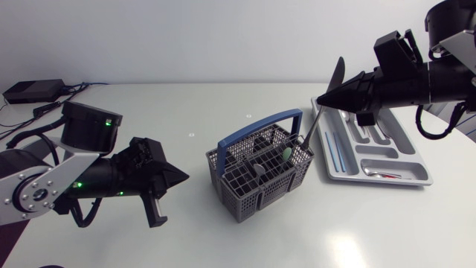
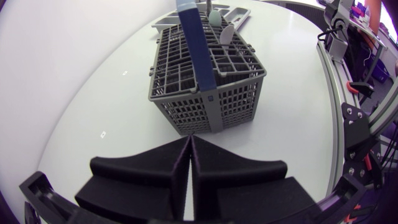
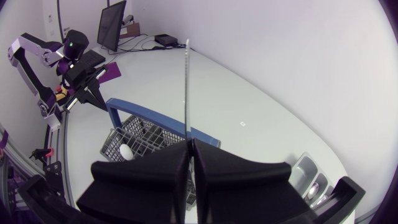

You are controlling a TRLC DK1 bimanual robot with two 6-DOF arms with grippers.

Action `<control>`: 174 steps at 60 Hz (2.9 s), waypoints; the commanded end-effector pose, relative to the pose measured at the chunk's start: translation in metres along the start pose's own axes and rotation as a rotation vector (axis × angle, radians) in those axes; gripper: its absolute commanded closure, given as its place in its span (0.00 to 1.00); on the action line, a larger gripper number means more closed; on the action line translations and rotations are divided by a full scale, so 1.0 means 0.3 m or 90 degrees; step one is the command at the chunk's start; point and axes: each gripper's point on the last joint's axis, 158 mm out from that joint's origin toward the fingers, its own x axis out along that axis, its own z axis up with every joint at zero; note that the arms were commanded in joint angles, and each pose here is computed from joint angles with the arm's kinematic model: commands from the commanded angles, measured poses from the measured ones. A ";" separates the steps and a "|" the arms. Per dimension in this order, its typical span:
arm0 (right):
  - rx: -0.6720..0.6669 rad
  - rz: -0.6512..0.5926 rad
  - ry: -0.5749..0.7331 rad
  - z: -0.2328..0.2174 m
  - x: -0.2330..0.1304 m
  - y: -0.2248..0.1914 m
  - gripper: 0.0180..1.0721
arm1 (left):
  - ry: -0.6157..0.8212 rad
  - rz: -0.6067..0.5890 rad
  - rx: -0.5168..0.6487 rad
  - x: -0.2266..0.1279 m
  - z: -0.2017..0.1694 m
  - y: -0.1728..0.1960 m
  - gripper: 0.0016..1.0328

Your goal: Unload the cutlery basket into the drawer organizer.

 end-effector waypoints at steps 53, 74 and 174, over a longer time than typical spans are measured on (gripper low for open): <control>-0.001 0.033 -0.017 -0.061 -0.013 0.066 0.95 | -0.027 -0.015 0.077 0.199 0.443 -0.236 0.93; 0.026 0.020 -0.050 -0.073 -0.045 0.051 0.95 | 0.025 0.023 0.060 0.383 0.417 -0.203 0.93; 0.225 -0.299 0.041 -0.355 -0.484 -0.708 0.95 | -0.053 0.068 0.058 0.111 0.485 -0.145 0.93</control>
